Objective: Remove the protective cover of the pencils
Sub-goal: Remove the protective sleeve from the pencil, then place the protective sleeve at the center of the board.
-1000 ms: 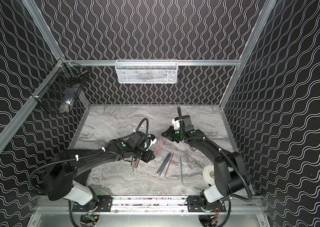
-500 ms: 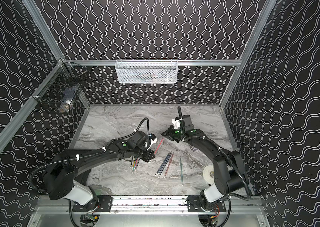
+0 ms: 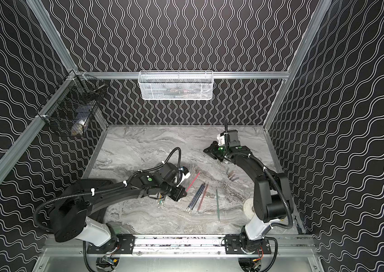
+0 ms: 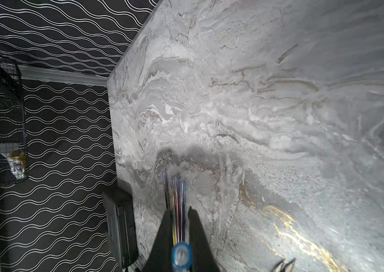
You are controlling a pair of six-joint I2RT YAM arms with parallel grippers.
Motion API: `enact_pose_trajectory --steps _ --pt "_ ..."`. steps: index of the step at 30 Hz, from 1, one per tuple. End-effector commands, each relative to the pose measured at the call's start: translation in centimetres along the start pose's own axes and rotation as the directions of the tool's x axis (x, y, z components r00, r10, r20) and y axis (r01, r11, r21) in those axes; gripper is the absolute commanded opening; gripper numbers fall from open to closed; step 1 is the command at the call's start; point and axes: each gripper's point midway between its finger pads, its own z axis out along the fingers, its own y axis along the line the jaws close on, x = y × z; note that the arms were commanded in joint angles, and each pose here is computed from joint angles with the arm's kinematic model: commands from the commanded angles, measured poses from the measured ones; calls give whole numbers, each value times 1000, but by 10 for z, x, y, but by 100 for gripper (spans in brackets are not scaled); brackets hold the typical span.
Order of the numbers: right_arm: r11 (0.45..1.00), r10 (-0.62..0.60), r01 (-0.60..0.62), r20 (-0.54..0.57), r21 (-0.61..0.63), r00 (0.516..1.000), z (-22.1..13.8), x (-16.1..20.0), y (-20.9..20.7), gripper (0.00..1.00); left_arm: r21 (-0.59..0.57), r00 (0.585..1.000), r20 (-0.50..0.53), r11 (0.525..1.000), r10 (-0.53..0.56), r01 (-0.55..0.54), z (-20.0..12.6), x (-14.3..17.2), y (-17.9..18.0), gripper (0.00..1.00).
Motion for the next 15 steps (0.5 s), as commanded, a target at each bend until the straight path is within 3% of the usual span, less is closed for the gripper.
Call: enact_pose_trajectory --steps 1,8,15 --pt "999 -26 25 26 25 999 -3 -12 1 0 -26 1000 -16 1000 5 -5 -1 5 3 0" --pt "993 64 -72 90 96 994 -42 -17 -43 0 -94 999 -45 995 -21 17 11 8 18 0" --pt "971 183 -204 152 129 971 -97 15 -98 0 -129 997 -72 991 -36 27 26 7 27 0"
